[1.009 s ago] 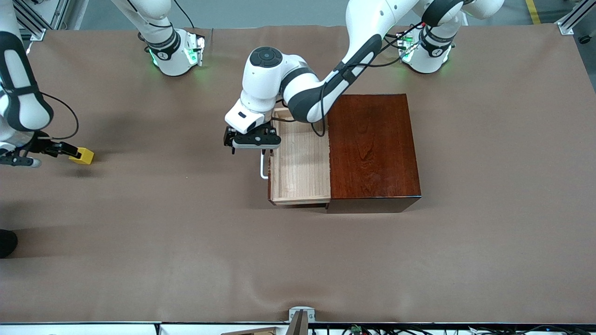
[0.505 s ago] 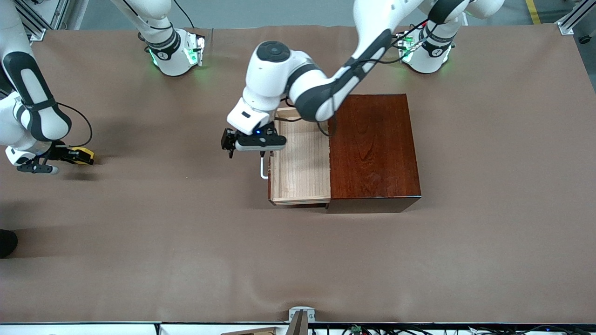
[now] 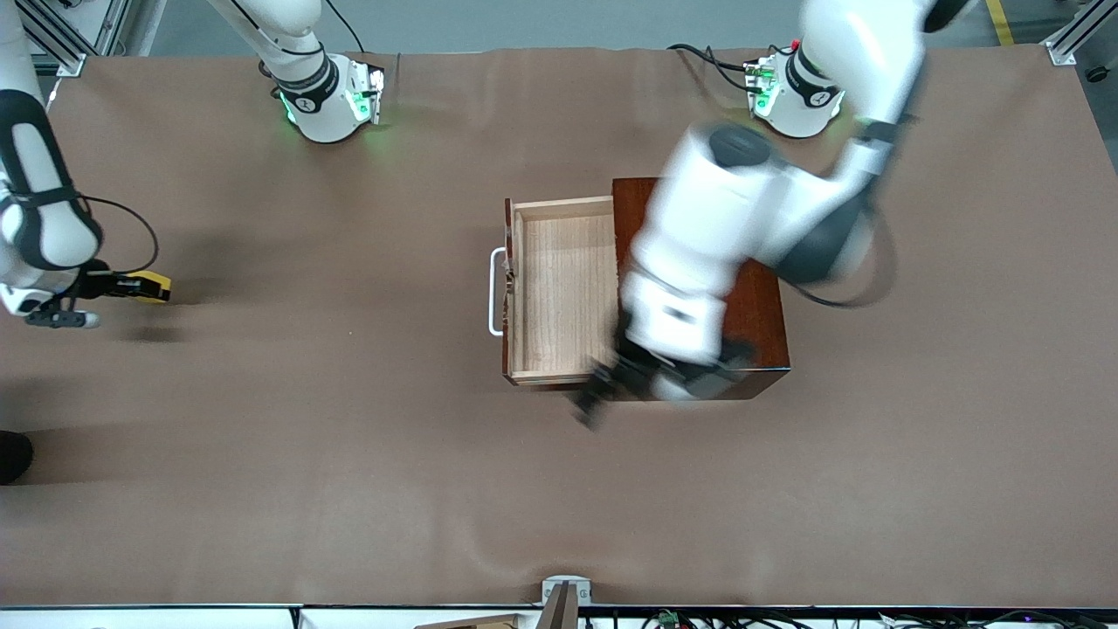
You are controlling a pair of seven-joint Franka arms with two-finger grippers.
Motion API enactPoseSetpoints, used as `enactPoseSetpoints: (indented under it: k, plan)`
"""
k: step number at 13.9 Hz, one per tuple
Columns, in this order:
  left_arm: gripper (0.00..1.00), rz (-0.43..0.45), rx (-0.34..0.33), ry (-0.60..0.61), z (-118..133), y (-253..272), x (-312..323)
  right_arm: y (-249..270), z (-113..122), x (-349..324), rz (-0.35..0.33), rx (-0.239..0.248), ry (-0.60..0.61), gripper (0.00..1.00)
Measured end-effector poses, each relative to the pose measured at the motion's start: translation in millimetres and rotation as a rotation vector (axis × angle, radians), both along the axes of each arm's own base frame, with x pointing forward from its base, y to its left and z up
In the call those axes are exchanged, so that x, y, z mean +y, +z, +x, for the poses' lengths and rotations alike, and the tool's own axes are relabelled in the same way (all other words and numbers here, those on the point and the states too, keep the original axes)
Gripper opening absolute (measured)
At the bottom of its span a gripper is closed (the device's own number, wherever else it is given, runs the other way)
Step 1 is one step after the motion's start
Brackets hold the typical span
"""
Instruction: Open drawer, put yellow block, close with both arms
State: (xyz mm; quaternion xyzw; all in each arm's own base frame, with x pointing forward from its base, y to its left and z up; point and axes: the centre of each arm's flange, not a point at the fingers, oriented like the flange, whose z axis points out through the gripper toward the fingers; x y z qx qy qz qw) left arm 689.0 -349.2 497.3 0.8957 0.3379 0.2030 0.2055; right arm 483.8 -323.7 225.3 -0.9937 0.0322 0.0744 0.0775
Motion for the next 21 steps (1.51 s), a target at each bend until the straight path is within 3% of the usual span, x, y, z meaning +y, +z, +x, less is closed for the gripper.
enactPoseSetpoints:
  k: [3,6,9,12,14,17,19,21]
  plan:
    - [1.00,0.045,-0.016,0.096,40.3,-2.2,95.3,111.6,30.0,-5.0,-0.020,-0.035,0.047,0.56]
    - [1.00,0.110,-0.042,0.070,48.5,-1.1,121.0,243.3,48.8,30.5,-0.024,-0.065,0.128,0.56]
    - [1.00,0.156,-0.076,0.044,54.4,15.2,154.8,316.3,76.7,103.6,-0.025,-0.063,0.200,0.56]
    - [1.00,0.165,-0.108,0.055,52.4,40.1,175.6,330.3,113.3,227.5,-0.044,-0.051,0.209,0.56]
    - [1.00,0.164,-0.114,0.049,48.5,48.2,171.7,333.7,125.7,335.6,-0.069,-0.045,0.178,0.56]
    - [1.00,0.208,-0.072,0.057,46.7,49.2,186.2,334.8,115.0,496.7,-0.080,-0.055,0.104,0.56]
    - [1.00,0.295,0.013,0.037,38.1,66.6,230.5,329.3,99.1,597.3,-0.073,-0.095,0.054,0.56]
    - [1.00,0.327,0.094,-0.023,17.9,100.5,279.9,320.3,72.1,691.8,-0.060,-0.121,0.025,0.56]
